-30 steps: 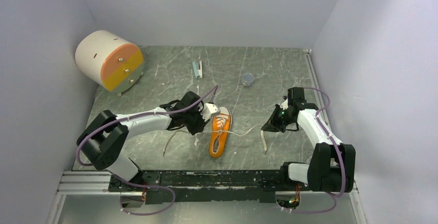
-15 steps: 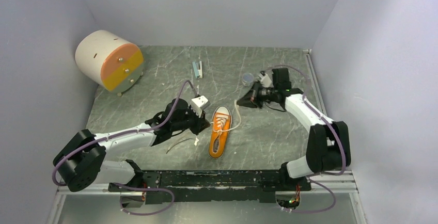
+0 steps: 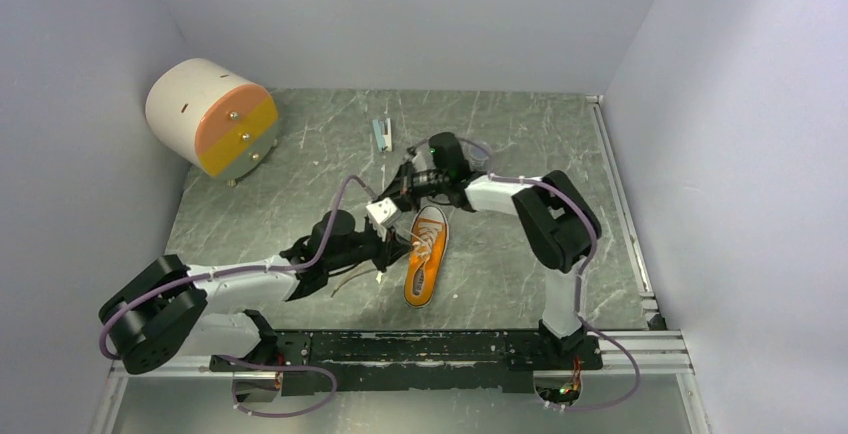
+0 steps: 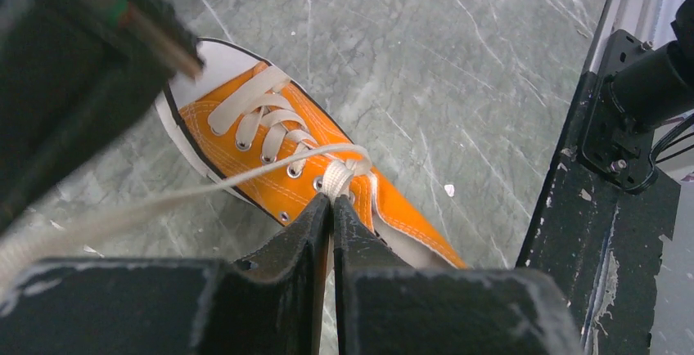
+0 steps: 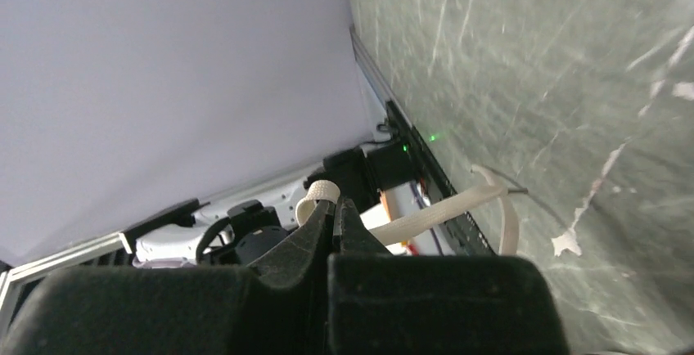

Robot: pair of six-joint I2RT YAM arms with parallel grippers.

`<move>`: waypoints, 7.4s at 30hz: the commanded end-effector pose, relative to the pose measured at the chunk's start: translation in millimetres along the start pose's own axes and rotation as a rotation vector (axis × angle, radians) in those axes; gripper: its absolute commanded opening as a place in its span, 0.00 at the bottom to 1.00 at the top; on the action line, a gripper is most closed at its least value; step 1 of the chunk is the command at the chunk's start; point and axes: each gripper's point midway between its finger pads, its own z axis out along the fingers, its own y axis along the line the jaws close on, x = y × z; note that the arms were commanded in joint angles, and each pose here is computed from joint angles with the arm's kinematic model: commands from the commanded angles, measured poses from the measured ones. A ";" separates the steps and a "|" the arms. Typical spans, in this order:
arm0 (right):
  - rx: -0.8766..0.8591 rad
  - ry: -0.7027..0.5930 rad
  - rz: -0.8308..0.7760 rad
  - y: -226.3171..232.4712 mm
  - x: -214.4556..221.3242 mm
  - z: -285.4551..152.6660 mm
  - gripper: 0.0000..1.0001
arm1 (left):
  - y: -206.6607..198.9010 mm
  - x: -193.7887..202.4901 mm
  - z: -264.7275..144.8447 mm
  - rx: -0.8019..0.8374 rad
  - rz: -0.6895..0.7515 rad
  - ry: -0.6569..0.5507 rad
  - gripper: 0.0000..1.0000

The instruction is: Tie the shoes

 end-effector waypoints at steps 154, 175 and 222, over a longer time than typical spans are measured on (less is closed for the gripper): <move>0.358 -0.113 -1.026 -77.3 84.7 -107.1 0.50 | 23.5 -10.0 -10.3 0.178 -0.342 0.146 0.05; 0.293 -0.031 -0.936 -120.1 92.8 -97.1 0.32 | 27.7 -14.6 -15.0 0.196 -0.343 0.136 0.05; 0.240 -0.040 -0.746 -92.1 101.5 -93.5 0.00 | 21.2 -21.2 18.4 0.436 -0.187 0.257 0.91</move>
